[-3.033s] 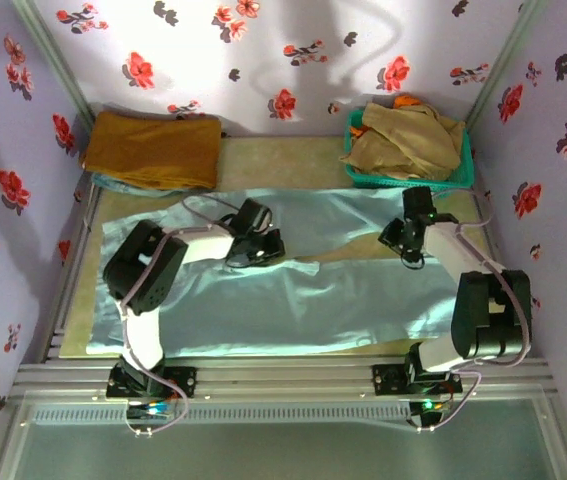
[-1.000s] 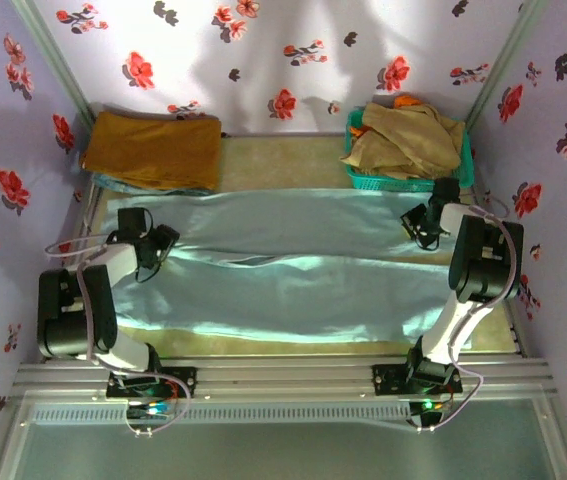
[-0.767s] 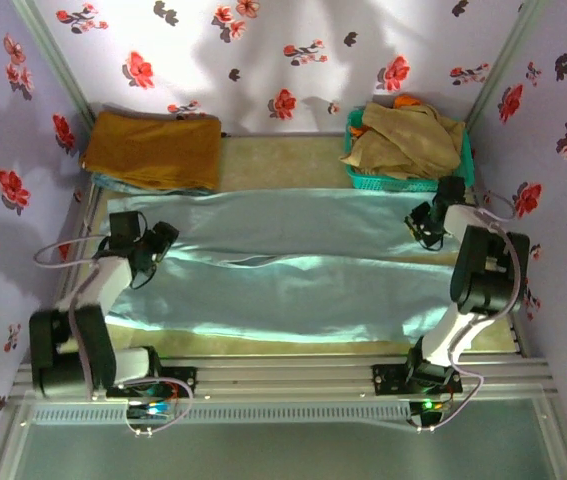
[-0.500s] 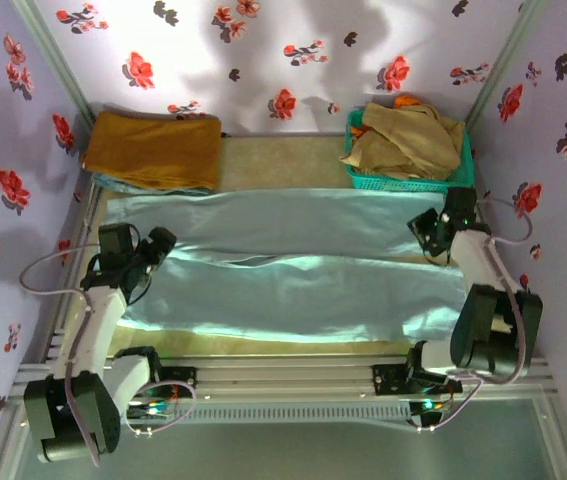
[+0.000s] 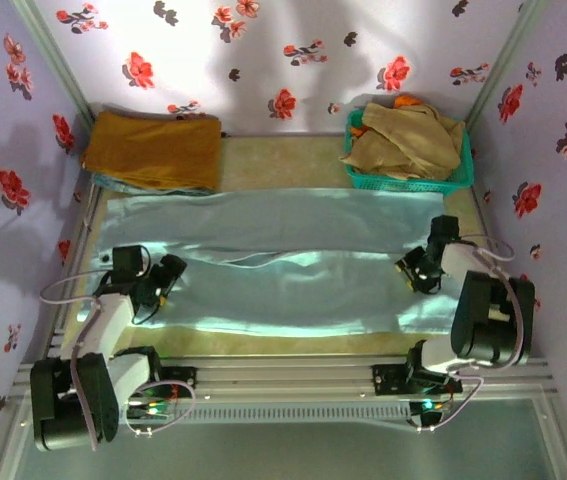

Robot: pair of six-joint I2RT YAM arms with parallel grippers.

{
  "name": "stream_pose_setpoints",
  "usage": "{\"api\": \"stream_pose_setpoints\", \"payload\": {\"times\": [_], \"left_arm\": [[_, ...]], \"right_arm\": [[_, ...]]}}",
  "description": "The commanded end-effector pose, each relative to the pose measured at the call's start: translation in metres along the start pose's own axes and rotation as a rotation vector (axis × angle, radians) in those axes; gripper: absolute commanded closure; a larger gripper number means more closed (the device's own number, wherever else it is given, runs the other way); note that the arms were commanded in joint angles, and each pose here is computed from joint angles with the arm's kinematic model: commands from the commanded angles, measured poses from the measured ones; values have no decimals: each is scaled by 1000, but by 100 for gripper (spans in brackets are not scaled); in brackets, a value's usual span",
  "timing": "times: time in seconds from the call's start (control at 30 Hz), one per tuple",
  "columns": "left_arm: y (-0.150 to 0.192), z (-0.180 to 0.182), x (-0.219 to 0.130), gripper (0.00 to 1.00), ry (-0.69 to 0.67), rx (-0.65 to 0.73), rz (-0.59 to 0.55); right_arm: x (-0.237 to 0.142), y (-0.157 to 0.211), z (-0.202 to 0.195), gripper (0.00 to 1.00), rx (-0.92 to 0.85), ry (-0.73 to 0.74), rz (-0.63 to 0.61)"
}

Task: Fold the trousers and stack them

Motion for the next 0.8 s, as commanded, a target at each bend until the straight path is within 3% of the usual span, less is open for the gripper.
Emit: {"api": "stream_pose_setpoints", "payload": {"times": [0.0,0.27,0.53,0.63,0.77], "left_arm": [[-9,-7,11,9,24,4,-33],[-27,-30,22,10,15,47,-25],[-22,-48,-30,5,31,109,-41],[-21,-35,-49,5,-48,50,-120],[-30,-4,-65,1,-141,-160,-216]], "right_arm": [[18,-18,1,57,-13,49,-45],[4,-38,19,55,-60,33,-78],[-61,-4,42,51,-191,-100,-138],[-76,20,59,50,-281,-145,-147],[-75,41,80,50,-364,-199,-97]]}}
Point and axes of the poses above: each hand's point on the last joint's axis, 136 mm out from that joint toward the fingers, its own x axis out along the fingers, its own z axis along the line the jaws close on, y = z × x, the point moved 9 cm from there along -x, back along the fingers, and after that the axes turned 10 degrees about -x, right-handed, at the moved point
